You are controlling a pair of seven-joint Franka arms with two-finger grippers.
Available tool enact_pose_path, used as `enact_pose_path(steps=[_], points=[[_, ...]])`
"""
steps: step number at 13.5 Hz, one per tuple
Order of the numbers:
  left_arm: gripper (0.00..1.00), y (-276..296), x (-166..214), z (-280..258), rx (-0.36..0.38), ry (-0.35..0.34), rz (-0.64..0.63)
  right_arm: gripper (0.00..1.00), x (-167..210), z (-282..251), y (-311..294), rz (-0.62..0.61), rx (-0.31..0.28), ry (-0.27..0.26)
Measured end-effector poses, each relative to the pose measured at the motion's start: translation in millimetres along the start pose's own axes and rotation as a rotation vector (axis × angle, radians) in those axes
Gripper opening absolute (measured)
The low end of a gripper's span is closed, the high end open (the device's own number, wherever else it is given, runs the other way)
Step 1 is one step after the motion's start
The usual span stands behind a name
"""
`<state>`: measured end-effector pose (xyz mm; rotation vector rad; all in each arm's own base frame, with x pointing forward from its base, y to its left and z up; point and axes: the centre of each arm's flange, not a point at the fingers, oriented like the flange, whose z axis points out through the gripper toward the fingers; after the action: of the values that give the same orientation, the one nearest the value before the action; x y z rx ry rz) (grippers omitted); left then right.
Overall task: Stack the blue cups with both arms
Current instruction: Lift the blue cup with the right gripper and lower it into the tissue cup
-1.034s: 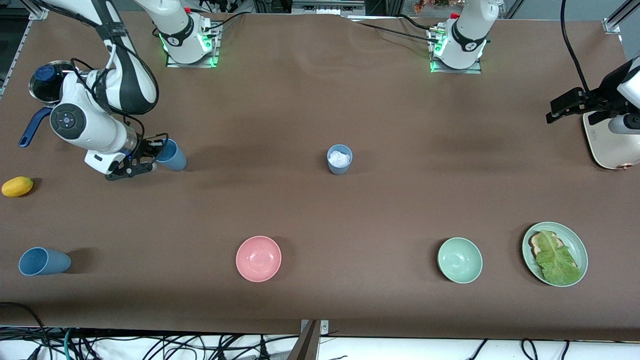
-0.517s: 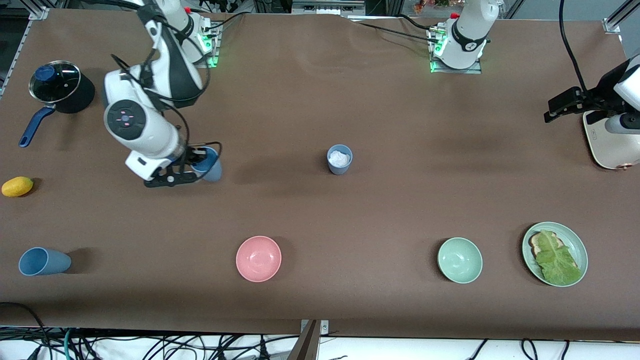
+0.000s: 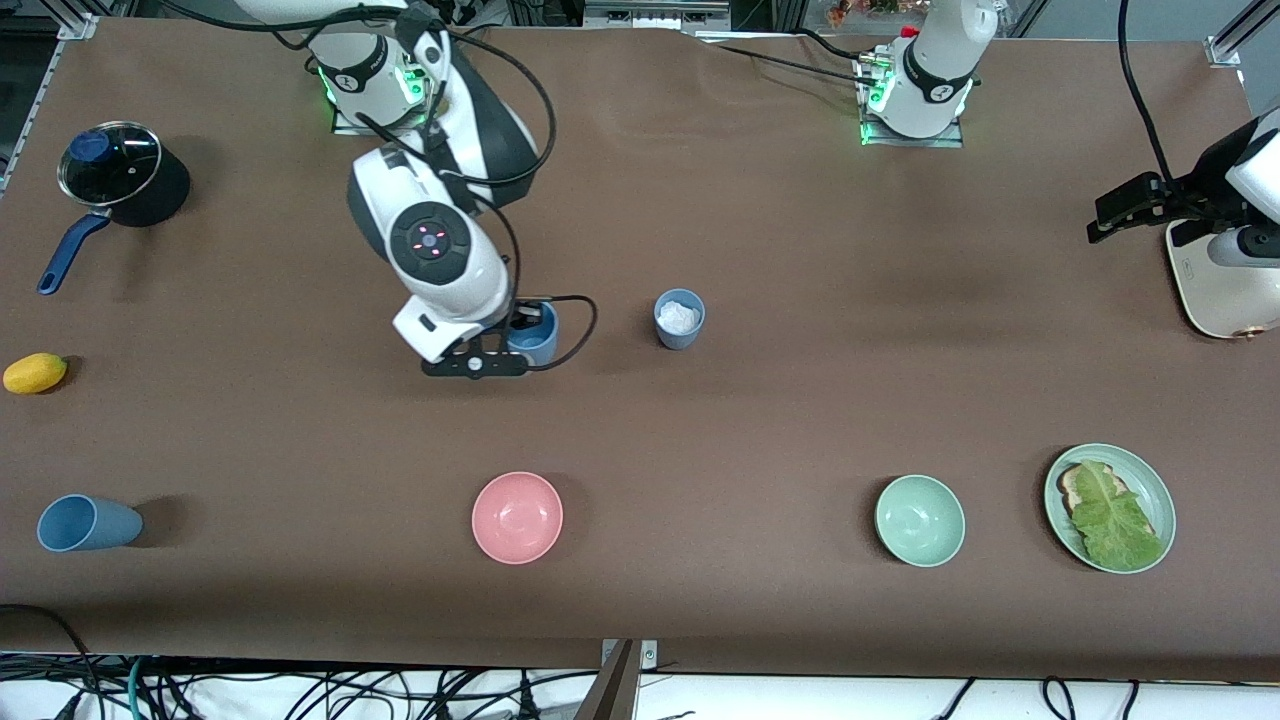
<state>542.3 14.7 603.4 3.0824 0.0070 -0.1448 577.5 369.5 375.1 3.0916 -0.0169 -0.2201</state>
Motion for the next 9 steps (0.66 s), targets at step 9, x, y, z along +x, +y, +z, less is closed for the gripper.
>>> enact_pose_path(steps=[9], points=[[1.00, 0.2, 0.0, -0.1, 0.000, -0.001, 0.000, 0.05, -27.0, -8.0, -103.7, 0.094, 0.147, -0.034]])
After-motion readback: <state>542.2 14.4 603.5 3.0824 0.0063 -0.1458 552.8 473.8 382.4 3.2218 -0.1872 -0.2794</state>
